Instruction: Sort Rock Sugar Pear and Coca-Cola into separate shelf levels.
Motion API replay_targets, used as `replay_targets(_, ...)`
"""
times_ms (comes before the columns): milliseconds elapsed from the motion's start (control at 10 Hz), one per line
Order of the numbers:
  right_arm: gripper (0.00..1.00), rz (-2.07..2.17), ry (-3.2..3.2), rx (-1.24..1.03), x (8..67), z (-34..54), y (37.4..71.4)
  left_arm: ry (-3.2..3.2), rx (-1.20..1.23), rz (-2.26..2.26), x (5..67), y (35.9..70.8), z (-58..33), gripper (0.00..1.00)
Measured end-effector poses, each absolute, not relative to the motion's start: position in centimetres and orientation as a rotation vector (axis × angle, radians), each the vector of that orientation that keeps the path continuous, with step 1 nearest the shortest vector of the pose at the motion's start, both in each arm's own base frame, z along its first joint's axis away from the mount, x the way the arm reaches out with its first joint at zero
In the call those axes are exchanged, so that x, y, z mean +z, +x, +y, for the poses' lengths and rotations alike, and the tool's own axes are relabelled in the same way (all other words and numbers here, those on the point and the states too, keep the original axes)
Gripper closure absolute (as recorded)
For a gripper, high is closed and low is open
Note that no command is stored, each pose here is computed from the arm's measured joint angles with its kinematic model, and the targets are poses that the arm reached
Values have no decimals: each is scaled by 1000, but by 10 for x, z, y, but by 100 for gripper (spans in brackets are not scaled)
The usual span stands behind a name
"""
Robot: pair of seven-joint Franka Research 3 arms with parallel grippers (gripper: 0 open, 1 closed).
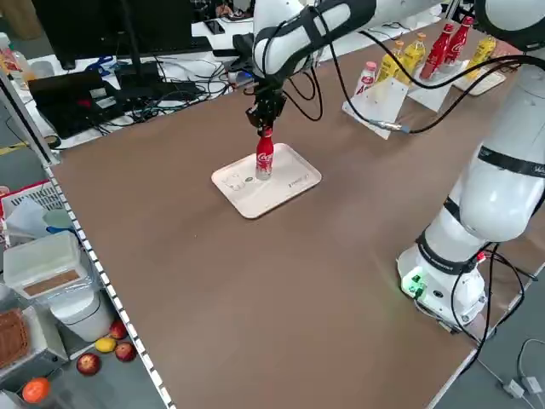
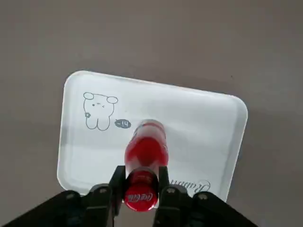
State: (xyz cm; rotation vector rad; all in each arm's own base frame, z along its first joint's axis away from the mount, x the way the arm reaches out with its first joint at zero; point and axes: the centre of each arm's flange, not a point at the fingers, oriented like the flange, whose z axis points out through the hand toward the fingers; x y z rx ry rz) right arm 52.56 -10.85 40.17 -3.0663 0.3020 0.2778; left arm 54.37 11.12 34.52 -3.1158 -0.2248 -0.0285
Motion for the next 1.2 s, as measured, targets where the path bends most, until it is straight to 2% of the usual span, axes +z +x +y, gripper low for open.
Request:
replay_targets(200, 9, 316, -3067, 276, 394, -108, 529, -3112, -20, -222, 366, 548, 111, 68)
replay_targets(500, 9, 328, -3066, 285, 383, -111, 532, -3105, 51, -198, 476, 568, 65, 68)
replay_targets(800, 12, 330, -3065, 292, 380, -111, 532, -3092, 108, -242, 559, 566, -5, 68)
replay_targets(1200, 19, 328, -3064, 304, 374, -110, 529, -3094, 23, -375, 607, 552, -128, 68)
